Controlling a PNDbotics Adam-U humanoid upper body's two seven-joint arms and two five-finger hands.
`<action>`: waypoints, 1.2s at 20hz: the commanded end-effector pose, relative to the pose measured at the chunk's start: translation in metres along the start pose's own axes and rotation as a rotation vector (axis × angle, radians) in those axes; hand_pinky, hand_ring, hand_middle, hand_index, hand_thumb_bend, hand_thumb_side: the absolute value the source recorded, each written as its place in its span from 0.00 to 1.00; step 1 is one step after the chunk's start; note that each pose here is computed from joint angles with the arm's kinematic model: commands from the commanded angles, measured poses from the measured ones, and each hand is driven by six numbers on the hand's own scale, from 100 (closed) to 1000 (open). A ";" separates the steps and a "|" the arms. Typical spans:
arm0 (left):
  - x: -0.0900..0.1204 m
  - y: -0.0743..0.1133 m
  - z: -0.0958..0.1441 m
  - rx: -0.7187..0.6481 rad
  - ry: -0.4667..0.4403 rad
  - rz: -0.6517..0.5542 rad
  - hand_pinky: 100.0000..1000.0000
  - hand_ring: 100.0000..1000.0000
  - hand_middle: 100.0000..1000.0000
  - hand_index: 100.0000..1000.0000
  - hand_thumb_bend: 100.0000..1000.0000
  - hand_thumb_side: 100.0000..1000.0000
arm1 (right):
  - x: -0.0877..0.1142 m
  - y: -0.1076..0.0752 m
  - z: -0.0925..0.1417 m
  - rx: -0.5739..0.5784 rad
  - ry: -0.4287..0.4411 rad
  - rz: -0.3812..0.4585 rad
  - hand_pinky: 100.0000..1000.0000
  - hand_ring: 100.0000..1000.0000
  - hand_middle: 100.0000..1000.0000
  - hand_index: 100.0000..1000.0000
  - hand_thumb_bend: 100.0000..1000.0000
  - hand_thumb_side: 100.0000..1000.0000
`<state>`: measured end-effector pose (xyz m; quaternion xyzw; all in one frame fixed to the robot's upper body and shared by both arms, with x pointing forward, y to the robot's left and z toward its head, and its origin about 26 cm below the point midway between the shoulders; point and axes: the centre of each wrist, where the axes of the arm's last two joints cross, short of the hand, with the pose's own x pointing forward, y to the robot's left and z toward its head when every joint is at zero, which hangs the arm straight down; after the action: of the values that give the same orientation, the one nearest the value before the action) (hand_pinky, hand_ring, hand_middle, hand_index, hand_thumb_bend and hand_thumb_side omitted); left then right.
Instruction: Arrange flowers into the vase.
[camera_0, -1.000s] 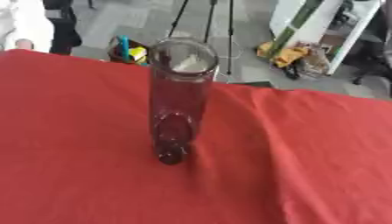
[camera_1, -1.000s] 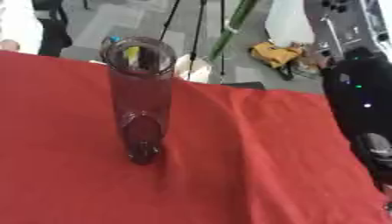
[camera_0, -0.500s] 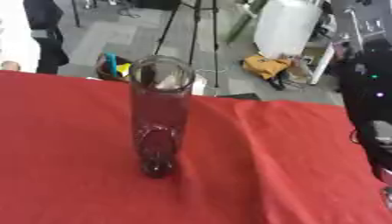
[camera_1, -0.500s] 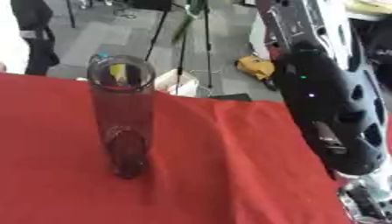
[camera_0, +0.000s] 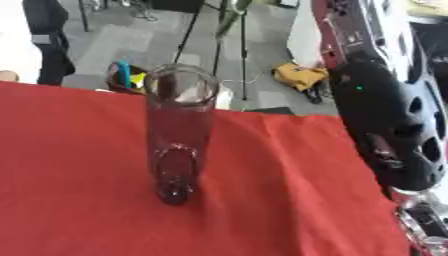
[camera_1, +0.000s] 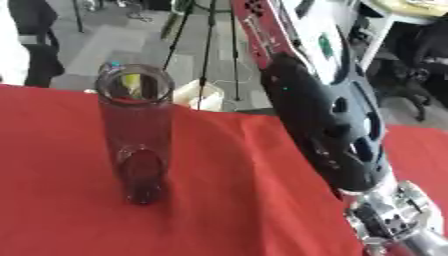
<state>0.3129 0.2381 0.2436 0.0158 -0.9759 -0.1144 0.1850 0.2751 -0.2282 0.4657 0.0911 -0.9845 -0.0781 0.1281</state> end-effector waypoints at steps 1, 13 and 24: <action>0.006 0.000 -0.006 -0.012 -0.031 0.007 0.81 0.92 0.88 0.88 0.00 1.00 | 0.003 0.003 -0.004 0.002 -0.042 0.044 0.00 0.00 0.00 0.00 0.00 0.47; 0.006 -0.003 -0.008 -0.010 -0.035 0.022 0.81 0.92 0.88 0.88 0.00 1.00 | -0.003 0.014 0.008 0.032 0.083 0.072 0.00 0.00 0.00 0.00 0.00 0.48; 0.006 -0.003 -0.009 -0.009 -0.040 0.024 0.81 0.92 0.88 0.88 0.00 1.00 | -0.013 0.008 0.009 0.024 0.126 0.088 0.00 0.00 0.00 0.00 0.00 0.47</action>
<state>0.3134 0.2346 0.2461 0.0059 -0.9768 -0.1136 0.1813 0.2879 -0.2138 0.4487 0.0578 -0.9757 -0.0543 0.2045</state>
